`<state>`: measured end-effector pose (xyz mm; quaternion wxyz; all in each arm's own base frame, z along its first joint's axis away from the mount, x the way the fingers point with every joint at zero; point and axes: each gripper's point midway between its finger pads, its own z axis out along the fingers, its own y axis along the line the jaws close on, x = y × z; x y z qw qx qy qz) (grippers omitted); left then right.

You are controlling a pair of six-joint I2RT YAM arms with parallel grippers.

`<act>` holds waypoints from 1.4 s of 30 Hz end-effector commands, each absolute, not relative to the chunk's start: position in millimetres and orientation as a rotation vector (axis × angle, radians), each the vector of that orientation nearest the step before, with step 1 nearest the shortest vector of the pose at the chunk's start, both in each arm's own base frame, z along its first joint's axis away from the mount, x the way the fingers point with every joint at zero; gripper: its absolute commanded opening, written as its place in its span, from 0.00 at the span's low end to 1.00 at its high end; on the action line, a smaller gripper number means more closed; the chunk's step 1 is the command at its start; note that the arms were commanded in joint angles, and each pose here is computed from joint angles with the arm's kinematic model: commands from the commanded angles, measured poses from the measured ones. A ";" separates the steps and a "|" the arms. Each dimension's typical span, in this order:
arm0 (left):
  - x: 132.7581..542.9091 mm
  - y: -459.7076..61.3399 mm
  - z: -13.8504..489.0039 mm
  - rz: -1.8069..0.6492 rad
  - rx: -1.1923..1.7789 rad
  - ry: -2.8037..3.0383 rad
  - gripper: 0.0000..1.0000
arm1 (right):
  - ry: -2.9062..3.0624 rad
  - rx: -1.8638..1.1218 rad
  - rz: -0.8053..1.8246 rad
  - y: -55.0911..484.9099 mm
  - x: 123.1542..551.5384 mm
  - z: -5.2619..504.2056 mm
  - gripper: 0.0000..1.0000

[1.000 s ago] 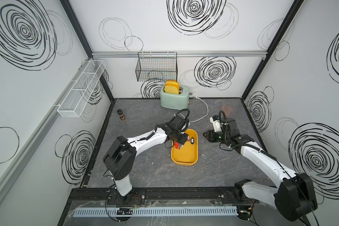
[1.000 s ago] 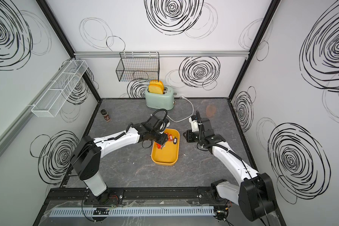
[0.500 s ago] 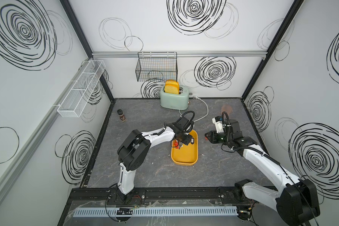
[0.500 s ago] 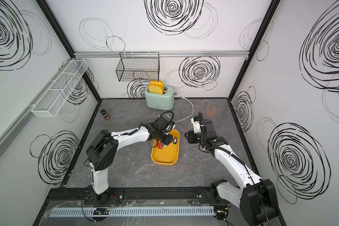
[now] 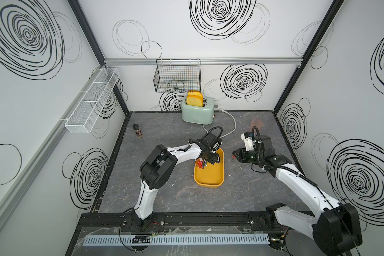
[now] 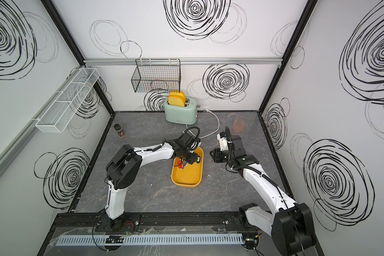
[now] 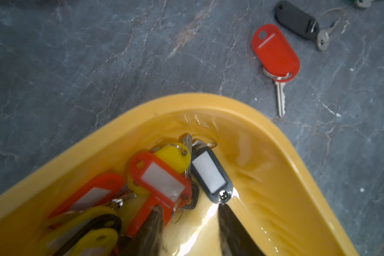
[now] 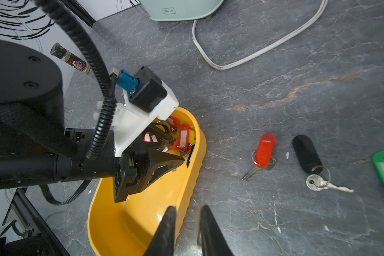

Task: Take the keys out of the storage box
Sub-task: Pick up the key from the storage box.

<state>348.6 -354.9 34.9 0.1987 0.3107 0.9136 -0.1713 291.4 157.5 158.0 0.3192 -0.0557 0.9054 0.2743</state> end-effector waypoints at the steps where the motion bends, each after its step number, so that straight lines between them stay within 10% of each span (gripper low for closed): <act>1: 364.0 -361.2 40.6 -0.475 0.870 2.505 0.44 | 2.395 -0.154 0.722 155.8 287.5 155.0 0.24; 23: 361.5 -352.7 63.4 -0.460 0.854 2.476 0.06 | 2.393 -0.145 0.720 154.4 290.1 153.2 0.24; 42: 346.5 -297.9 158.0 -0.462 0.706 2.354 0.00 | 2.371 -0.154 0.774 167.1 301.4 156.1 0.24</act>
